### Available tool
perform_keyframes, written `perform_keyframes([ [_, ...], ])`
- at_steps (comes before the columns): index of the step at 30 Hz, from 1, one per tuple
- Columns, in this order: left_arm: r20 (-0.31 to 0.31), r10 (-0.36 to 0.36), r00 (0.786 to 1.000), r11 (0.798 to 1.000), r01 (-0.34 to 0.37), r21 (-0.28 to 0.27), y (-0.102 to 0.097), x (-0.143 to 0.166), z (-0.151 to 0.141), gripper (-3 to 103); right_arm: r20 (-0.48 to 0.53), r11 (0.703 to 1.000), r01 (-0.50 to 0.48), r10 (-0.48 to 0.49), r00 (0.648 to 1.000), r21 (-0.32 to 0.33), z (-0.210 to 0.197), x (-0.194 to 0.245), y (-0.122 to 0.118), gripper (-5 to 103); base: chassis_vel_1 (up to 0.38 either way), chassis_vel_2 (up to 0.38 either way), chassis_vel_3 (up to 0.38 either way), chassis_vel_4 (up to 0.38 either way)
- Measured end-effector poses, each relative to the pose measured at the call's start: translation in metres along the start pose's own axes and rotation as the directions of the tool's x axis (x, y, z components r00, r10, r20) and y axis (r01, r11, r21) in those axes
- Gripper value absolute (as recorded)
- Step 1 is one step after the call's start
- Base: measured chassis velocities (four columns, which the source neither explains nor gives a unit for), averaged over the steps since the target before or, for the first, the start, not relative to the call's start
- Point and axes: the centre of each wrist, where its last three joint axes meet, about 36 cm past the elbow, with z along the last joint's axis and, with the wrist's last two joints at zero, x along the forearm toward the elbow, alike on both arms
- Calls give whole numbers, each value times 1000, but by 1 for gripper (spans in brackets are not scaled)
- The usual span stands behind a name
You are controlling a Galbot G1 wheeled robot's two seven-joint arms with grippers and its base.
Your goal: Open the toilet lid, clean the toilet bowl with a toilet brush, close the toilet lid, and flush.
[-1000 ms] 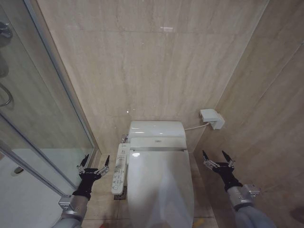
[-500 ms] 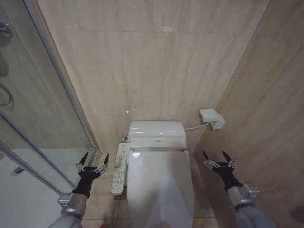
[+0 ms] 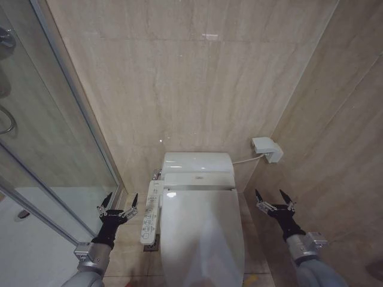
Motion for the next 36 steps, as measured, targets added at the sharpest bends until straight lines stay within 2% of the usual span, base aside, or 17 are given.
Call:
perform_keyframes([
  [36,-1,0,1000,1000,0,0,0,0,0,100,0,1000,0,0,1000,0,0,0,0,100,43,-44,-44,43],
])
